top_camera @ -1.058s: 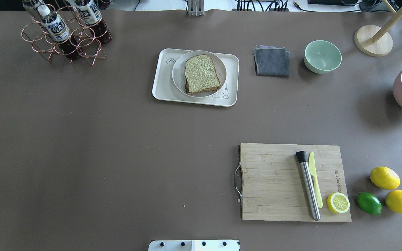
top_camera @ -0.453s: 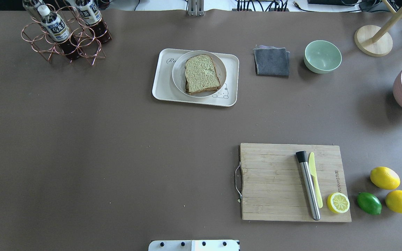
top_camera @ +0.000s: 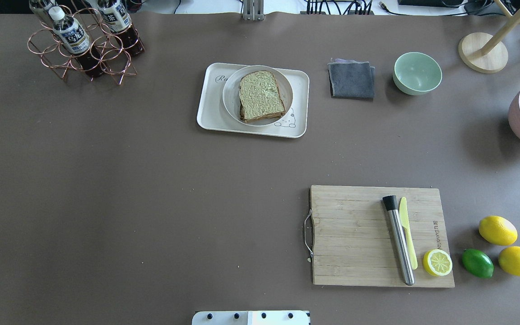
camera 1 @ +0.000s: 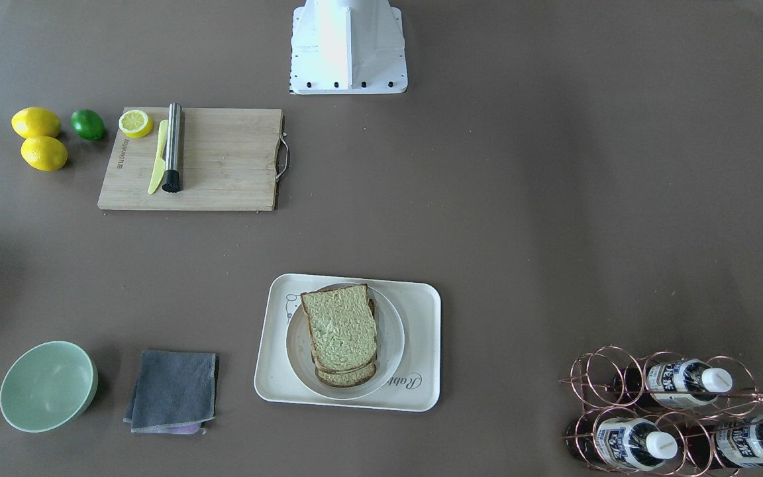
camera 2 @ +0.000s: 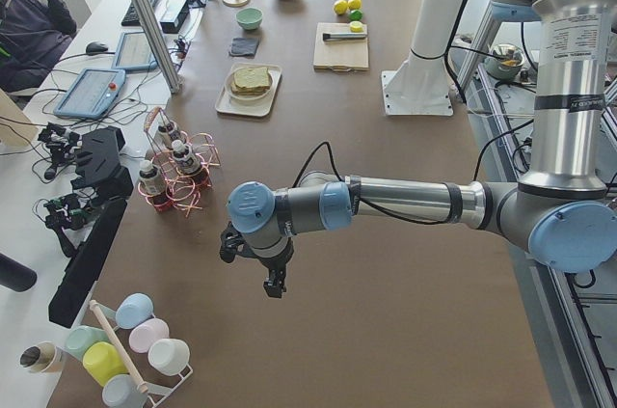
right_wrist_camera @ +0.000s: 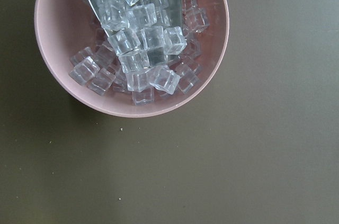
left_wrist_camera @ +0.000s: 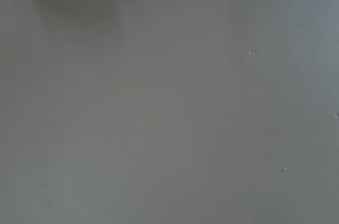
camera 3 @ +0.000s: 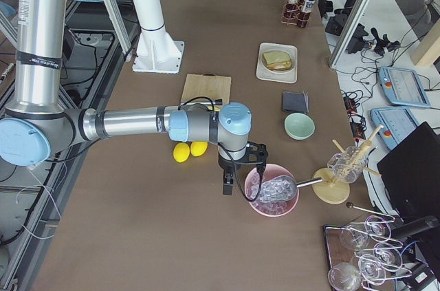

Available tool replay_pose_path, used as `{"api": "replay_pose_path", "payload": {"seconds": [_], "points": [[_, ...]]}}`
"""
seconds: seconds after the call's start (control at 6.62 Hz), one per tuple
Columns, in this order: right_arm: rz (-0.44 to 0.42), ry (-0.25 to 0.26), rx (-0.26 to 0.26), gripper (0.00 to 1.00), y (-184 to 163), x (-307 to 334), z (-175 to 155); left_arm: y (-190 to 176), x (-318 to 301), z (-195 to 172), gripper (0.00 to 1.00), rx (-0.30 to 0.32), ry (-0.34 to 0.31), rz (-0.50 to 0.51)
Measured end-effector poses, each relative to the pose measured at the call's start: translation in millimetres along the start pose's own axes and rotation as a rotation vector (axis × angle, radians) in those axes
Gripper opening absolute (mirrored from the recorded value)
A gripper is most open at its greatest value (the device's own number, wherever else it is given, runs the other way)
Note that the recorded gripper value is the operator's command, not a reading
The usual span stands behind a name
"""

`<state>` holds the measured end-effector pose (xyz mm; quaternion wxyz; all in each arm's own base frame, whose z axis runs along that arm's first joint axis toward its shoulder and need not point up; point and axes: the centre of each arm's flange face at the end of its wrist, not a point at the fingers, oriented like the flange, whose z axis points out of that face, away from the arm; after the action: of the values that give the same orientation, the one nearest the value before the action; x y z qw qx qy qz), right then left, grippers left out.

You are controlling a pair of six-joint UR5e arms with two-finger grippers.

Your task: Make sandwich and place on tray

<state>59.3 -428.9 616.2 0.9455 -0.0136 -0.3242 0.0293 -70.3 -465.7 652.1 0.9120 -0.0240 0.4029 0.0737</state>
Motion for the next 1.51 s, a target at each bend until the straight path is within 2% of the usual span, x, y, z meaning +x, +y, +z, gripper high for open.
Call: {"api": "replay_pose_path", "payload": {"seconds": [1.51], "points": [[-0.011, -0.014, 0.014, 1.0, -9.1, -8.6, -7.3, -7.3, 1.3, 0.9, 0.98, -0.003, -0.003, 0.007]]}}
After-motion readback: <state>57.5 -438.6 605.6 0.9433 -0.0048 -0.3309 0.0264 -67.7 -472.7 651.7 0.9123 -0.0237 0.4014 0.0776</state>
